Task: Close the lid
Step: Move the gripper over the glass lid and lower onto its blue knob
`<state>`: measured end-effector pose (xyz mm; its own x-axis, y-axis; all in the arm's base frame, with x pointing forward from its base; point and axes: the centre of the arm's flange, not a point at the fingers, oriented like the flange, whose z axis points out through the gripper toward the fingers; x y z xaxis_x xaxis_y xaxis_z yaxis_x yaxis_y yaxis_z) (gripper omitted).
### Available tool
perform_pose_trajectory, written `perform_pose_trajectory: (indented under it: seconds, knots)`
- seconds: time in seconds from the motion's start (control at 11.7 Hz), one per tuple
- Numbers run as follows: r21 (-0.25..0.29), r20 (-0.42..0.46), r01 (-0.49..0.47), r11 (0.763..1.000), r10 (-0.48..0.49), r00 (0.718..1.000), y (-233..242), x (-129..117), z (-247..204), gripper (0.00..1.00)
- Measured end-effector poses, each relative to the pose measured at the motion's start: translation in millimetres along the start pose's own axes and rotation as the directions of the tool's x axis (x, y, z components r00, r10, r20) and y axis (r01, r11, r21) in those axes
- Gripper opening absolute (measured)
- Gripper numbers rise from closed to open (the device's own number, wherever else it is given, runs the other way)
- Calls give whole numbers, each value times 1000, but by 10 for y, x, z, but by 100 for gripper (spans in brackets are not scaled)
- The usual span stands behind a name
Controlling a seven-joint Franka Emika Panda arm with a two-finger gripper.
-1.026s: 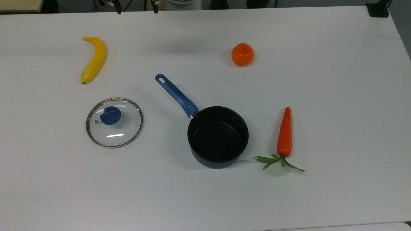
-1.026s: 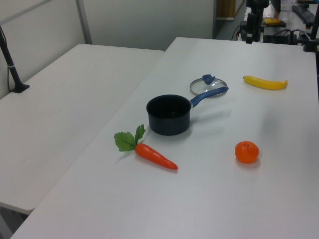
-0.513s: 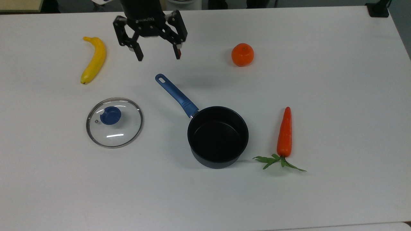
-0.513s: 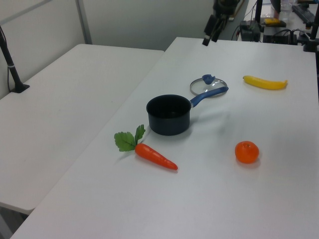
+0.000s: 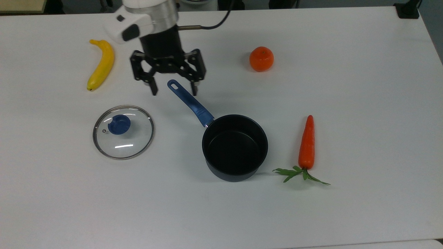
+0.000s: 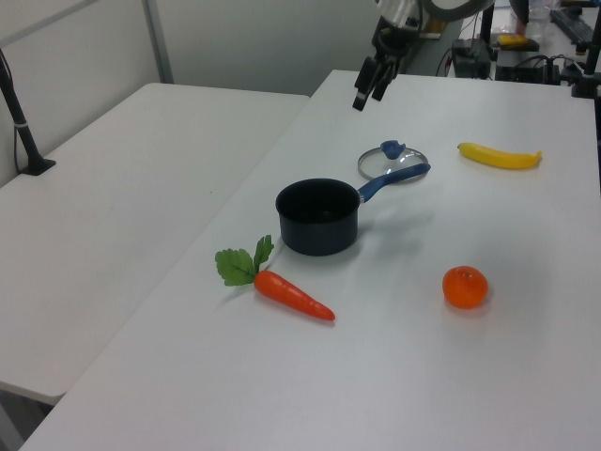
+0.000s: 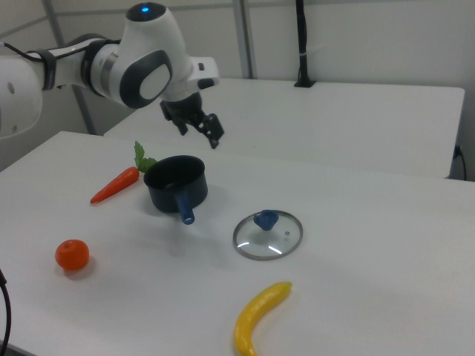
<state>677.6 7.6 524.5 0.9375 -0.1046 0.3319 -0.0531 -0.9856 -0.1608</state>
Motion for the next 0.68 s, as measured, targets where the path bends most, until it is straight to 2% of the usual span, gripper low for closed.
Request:
perform_pose_trajectory:
  seconds: [0.26, 0.43, 0.68]
  knots:
    - [-82, 20, 4, 997, -3, 1000, 725, -3, 74, 100]
    - [-127, 83, -1, 992, 12, 996, 988, -68, 532, 100]
    - [-168, 95, -70, 983, 87, 992, 1260, -119, 1053, 100]
